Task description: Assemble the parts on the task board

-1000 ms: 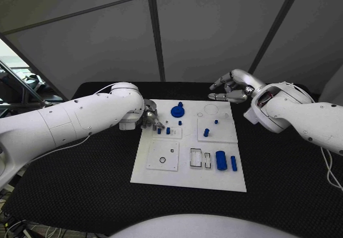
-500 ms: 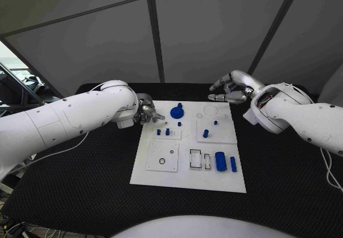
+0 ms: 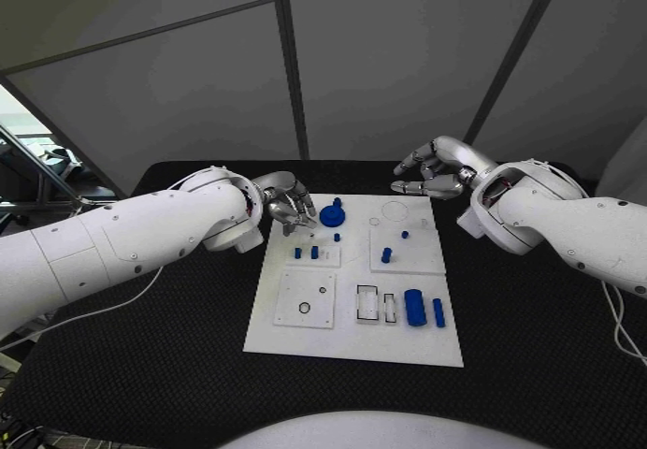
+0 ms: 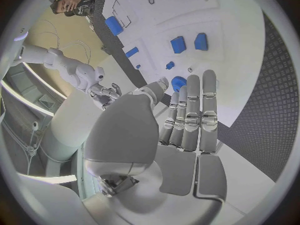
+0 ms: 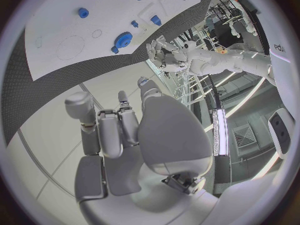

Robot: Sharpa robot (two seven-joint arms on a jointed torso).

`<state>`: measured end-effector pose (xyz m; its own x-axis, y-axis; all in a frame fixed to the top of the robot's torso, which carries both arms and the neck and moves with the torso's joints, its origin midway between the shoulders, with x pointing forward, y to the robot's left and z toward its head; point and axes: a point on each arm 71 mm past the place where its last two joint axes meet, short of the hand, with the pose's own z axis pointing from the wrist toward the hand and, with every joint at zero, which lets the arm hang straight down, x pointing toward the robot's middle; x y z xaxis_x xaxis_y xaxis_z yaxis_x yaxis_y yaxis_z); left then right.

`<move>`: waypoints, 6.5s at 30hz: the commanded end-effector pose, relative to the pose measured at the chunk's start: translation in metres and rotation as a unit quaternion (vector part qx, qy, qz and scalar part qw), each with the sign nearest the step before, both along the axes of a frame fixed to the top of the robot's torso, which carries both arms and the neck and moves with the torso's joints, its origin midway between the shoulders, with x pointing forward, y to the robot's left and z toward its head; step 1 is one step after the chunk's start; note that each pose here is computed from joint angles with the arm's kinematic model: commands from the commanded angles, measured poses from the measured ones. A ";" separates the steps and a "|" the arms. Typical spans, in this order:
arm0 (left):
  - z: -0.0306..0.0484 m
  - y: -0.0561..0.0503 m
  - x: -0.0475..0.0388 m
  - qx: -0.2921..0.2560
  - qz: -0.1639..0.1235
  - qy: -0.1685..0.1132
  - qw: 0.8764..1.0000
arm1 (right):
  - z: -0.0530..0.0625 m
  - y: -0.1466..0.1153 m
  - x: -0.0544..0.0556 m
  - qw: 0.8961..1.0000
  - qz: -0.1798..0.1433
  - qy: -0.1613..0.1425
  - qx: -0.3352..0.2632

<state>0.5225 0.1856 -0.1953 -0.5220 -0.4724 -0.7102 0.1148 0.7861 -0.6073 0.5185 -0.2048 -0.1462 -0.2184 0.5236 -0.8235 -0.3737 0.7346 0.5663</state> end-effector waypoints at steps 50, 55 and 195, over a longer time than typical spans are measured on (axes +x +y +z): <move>-0.0336 -0.066 0.0096 0.151 -0.159 -0.108 0.970 | 0.002 0.007 0.000 1.000 0.009 -0.004 0.002; -0.0342 -0.067 0.0098 0.152 -0.162 -0.106 0.969 | 0.001 0.008 0.000 1.000 0.010 -0.004 0.003; -0.0328 -0.001 0.0043 0.120 -0.082 -0.064 0.987 | 0.000 0.004 0.001 1.000 0.005 -0.003 0.000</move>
<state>0.5271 0.1847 -0.2278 -0.4641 -0.2048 -0.8618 0.3246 0.8659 -0.3805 0.5200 -0.2018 -0.1474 -0.2214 0.5233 -0.8229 -0.3752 0.7332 0.5672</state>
